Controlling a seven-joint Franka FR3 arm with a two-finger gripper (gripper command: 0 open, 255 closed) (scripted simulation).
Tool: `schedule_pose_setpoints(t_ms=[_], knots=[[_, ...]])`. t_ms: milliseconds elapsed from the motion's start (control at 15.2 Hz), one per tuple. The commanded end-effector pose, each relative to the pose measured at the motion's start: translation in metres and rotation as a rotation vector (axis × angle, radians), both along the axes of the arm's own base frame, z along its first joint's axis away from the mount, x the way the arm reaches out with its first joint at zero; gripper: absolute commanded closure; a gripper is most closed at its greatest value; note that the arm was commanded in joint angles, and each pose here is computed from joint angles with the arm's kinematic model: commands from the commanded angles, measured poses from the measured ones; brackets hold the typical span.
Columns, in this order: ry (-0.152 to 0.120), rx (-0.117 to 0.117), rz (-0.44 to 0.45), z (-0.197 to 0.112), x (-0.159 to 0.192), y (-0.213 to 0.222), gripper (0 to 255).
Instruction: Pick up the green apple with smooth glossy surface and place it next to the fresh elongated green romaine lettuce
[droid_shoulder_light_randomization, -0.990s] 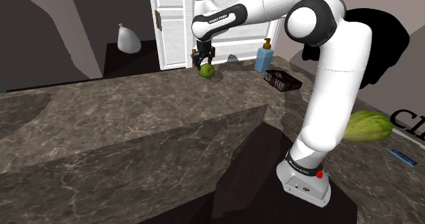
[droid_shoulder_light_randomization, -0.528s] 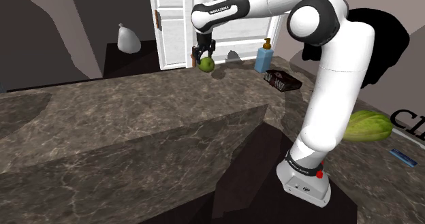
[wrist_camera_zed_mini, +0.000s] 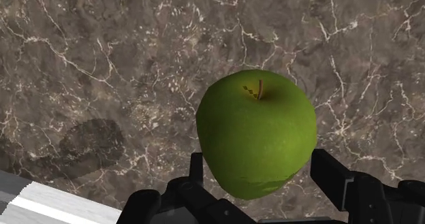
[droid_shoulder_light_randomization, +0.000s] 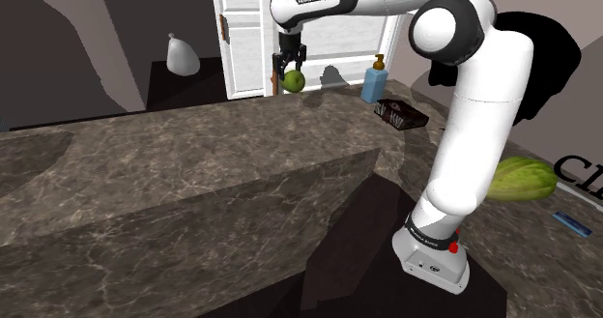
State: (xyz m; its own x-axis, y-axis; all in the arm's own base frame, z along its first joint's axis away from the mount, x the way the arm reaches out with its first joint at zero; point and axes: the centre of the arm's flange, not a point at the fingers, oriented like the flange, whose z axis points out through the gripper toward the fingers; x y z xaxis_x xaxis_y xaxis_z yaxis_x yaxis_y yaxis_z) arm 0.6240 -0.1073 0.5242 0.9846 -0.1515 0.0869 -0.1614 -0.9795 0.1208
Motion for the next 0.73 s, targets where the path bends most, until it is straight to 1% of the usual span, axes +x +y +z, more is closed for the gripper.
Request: schedule_pose_setpoints(t_ms=[0, 264, 660], knots=[[0.000, 0.000, 0.000, 0.010, 0.000, -0.001, 255], [0.000, 0.000, 0.000, 0.029, 0.000, -0.001, 255], [0.000, 0.000, 0.000, 0.029, -0.073, -0.030, 255]])
